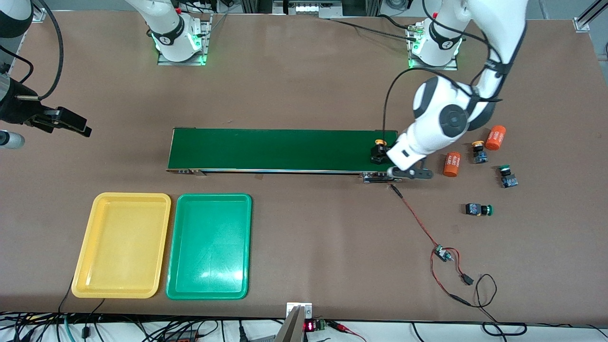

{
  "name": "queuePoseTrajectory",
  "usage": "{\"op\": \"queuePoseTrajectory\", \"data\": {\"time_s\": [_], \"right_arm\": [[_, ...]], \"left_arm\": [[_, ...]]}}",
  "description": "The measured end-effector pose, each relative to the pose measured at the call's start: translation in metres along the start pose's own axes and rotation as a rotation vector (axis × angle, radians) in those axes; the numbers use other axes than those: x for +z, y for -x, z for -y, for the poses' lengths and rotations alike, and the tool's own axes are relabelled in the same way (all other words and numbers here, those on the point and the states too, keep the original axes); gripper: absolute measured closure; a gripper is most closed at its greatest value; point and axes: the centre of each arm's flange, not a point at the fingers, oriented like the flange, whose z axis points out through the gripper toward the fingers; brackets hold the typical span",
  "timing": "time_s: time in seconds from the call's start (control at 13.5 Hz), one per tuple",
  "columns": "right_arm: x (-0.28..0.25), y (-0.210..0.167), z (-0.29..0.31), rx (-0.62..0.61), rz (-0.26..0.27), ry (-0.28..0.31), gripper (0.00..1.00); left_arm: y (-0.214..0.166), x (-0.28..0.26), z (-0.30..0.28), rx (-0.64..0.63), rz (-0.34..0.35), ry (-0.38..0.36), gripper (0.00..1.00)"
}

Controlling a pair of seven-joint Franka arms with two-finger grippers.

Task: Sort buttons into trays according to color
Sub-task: 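Carry the button with the left gripper onto the green belt and release, then grasp a second blue button with the left gripper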

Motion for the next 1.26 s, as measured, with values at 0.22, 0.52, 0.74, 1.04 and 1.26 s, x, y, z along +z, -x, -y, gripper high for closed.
{"op": "queuePoseTrajectory", "data": {"time_s": [0.22,0.52,0.74,1.04,1.26], "right_arm": [[0.000,0.000,0.000,0.000,0.000,0.000,0.00],[0.000,0.000,0.000,0.000,0.000,0.000,0.00],[0.000,0.000,0.000,0.001,0.000,0.000,0.00],[0.000,0.000,0.000,0.001,0.001,0.000,0.00],[0.000,0.000,0.000,0.000,0.002,0.000,0.00]], "left_arm": [[-0.029,-0.033,0.092,0.045,-0.060,-0.015,0.00],[-0.041,-0.033,0.166,0.269,-0.056,-0.030,0.00],[-0.053,-0.028,0.192,0.526,-0.055,-0.033,0.00],[-0.080,-0.016,0.231,0.875,-0.064,-0.035,0.00],[-0.097,-0.009,0.239,1.100,-0.071,-0.046,0.00]]}}
